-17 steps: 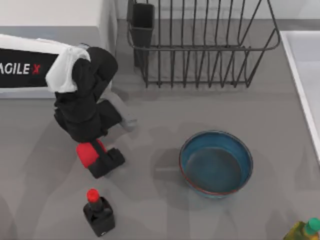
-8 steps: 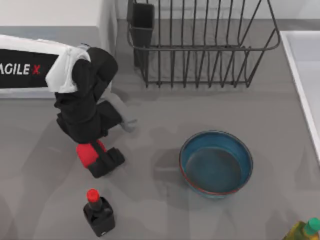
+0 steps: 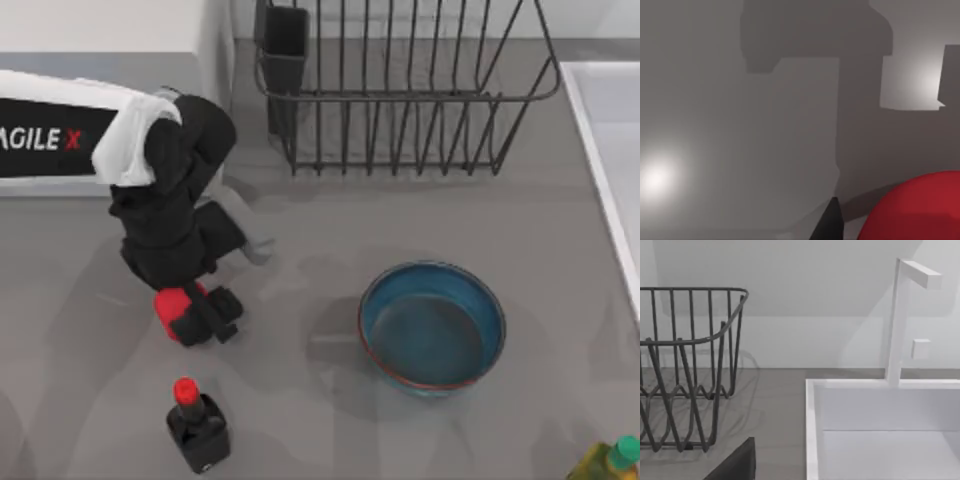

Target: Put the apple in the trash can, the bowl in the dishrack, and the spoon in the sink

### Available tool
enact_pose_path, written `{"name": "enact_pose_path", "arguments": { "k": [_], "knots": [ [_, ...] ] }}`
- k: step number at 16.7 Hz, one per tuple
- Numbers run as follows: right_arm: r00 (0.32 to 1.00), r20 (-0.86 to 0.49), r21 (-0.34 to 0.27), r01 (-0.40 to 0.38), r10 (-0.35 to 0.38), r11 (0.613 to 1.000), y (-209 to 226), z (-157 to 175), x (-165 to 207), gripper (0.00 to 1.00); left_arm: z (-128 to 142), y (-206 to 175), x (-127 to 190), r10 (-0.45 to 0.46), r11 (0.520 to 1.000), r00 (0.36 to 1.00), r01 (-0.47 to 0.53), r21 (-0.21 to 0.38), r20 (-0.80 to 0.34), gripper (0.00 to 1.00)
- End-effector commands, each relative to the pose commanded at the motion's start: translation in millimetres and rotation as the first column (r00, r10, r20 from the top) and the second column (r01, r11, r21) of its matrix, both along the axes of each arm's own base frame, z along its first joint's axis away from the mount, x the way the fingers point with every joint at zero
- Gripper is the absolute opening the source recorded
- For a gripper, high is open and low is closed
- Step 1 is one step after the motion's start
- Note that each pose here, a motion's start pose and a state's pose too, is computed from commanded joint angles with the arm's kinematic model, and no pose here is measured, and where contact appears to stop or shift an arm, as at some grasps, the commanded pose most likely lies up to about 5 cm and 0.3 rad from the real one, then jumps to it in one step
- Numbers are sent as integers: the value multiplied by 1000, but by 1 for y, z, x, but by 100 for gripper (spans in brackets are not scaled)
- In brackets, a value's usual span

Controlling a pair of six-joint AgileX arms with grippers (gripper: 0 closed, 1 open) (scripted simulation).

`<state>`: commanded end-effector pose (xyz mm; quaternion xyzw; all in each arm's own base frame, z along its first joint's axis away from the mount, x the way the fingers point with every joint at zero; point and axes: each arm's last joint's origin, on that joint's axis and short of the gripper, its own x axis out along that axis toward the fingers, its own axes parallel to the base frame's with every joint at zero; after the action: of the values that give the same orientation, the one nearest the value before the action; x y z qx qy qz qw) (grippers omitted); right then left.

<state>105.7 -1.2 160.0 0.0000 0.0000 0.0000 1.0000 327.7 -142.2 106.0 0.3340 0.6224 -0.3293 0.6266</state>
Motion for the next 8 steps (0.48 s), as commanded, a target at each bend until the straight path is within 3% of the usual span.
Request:
{"name": "enact_pose_path", "arguments": {
  "k": [8],
  "knots": [
    [1000, 0, 0, 0, 0, 1000, 0, 0, 0, 100, 8, -1, -1, 8, 1000, 1000, -8, -18, 2, 0]
  ]
}}
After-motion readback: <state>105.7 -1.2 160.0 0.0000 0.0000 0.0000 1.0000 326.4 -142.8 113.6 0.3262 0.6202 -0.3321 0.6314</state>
